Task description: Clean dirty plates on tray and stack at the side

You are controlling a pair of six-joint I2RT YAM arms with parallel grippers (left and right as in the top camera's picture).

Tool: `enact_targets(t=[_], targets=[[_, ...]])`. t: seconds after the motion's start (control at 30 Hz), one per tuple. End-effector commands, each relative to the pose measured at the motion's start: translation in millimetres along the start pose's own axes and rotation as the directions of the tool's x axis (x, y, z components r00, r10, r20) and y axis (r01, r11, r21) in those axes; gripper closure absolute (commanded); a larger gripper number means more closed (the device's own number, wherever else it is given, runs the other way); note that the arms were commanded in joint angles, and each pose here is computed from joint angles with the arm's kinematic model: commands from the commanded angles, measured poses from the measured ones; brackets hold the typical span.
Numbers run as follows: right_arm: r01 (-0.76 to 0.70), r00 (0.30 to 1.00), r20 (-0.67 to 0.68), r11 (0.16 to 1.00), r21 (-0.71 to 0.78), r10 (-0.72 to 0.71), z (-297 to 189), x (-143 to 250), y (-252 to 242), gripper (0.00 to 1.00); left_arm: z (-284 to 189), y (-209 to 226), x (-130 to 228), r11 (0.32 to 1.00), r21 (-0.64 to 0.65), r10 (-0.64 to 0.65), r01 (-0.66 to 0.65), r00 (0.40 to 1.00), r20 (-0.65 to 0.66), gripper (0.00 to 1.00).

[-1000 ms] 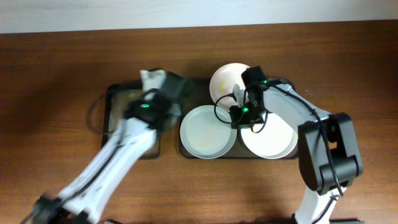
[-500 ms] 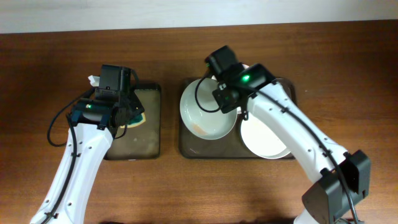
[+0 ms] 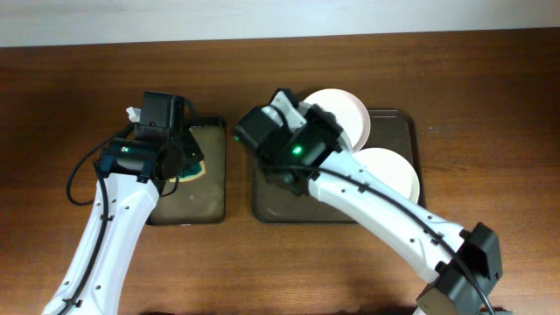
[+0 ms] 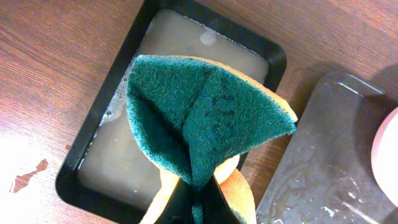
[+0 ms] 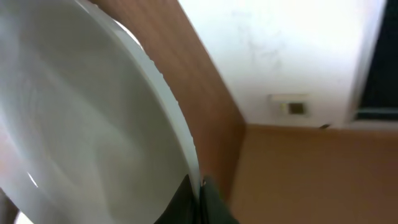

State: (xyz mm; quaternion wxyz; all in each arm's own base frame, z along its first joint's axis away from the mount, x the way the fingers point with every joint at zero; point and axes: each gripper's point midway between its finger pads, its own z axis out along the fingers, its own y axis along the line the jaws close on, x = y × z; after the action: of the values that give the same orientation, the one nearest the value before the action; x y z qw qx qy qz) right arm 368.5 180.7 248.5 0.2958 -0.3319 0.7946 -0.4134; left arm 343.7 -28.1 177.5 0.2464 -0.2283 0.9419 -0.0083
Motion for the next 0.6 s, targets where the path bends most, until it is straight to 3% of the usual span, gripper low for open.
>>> enact_targets(t=[0.0,0.1,0.13,0.2,0.23,0.3,0.37,0.43,0.57], targets=[[0.095,0.995,0.024,0.99,0.105,-0.098,-19.1,-5.8,-23.5,0.96,0.4,2.1,0.4,1.0,-0.002,0.011,-0.011,1.0,-0.003,1.0],[0.067,0.997,0.044,0.996,0.058,-0.07,-19.2,-8.8,-14.9,0.96,0.5,2.2,0.6,1.0,-0.002,0.011,-0.011,1.0,-0.004,1.0],[0.037,0.996,0.079,0.995,-0.098,-0.029,-16.9,-14.2,10.6,0.96,0.5,2.2,0.6,1.0,-0.002,0.011,-0.011,1.0,-0.004,1.0],[0.108,0.99,0.124,0.922,-0.371,-0.066,-16.8,-16.1,55.1,0.96,0.5,2.2,0.7,1.0,-0.002,0.011,-0.011,1.0,-0.004,1.0],[0.106,0.991,0.12,0.903,-0.416,-0.061,-15.1,-13.7,59.8,0.96,0.5,2.3,0.8,1.0,-0.002,0.011,-0.011,1.0,-0.005,1.0],[0.001,0.998,0.057,0.905,-0.426,0.026,-3.7,-8.2,52.2,0.96,0.5,2.8,1.8,1.0,-0.005,0.012,-0.013,1.0,-0.008,1.0],[-0.201,0.978,-0.036,0.875,-0.44,0.207,14.9,-3.1,37.2,0.96,0.5,3.8,2.9,1.0,-0.008,0.013,-0.013,1.0,-0.013,1.0],[-0.294,0.953,-0.103,0.791,-0.536,0.284,33.2,3.7,35.6,0.96,0.5,3.8,2.9,1.0,-0.008,0.013,-0.013,1.0,-0.013,1.0],[-0.519,0.839,-0.319,0.471,-0.713,0.441,80.2,39.0,18.8,0.96,0.5,4.1,3.3,1.0,-0.009,0.013,-0.014,1.0,-0.015,1.0]])
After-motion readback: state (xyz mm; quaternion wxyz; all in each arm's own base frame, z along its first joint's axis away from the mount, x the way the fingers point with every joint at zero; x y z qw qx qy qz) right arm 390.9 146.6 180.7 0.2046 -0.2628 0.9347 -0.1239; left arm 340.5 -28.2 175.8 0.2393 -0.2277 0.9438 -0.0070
